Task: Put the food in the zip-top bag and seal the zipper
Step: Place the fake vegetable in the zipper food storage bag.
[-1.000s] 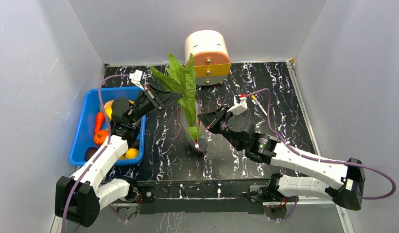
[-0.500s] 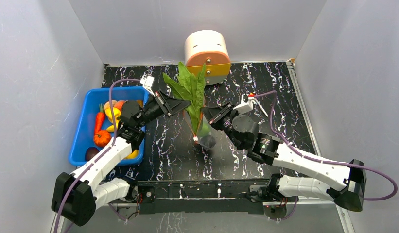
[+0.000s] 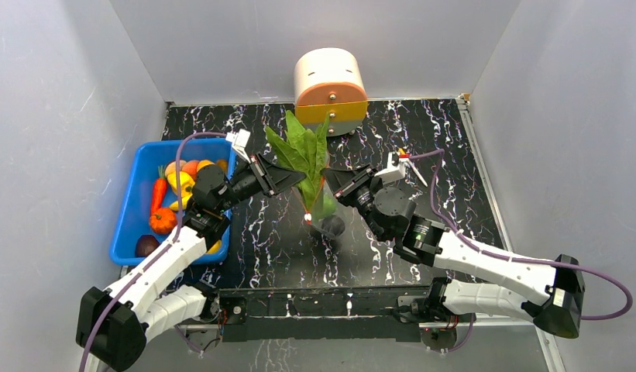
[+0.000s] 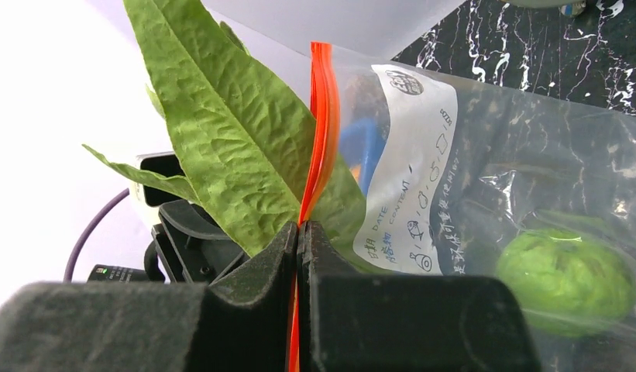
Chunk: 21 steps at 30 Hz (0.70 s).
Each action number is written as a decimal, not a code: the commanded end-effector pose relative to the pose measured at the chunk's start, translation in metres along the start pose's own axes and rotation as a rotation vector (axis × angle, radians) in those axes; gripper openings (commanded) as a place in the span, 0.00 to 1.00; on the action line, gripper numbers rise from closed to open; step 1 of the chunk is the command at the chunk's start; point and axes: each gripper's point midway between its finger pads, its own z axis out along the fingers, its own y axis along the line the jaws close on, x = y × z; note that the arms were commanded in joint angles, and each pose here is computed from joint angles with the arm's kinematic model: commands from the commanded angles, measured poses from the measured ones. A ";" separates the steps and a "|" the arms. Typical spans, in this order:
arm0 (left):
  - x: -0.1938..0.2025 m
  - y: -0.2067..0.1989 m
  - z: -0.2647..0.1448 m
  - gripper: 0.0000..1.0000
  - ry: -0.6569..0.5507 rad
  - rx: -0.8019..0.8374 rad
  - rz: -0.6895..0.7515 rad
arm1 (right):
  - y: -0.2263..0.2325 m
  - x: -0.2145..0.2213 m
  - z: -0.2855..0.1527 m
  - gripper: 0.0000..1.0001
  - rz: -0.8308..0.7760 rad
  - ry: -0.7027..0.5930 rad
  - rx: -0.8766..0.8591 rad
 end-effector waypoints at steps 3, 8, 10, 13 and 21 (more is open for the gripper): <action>0.024 -0.016 -0.009 0.19 0.099 0.112 0.086 | 0.032 -0.023 -0.003 0.00 0.071 -0.063 -0.087; 0.030 -0.016 -0.011 0.27 0.129 0.119 0.059 | 0.031 -0.020 -0.007 0.00 0.072 -0.044 -0.096; 0.030 -0.021 -0.012 0.39 0.141 0.125 0.058 | 0.032 -0.017 -0.008 0.00 0.063 -0.028 -0.105; 0.028 -0.026 -0.015 0.61 0.175 0.081 0.078 | 0.038 -0.013 -0.009 0.00 0.023 0.006 -0.121; 0.015 -0.020 -0.030 0.72 0.163 -0.097 0.173 | 0.026 -0.004 -0.021 0.00 -0.038 0.074 -0.114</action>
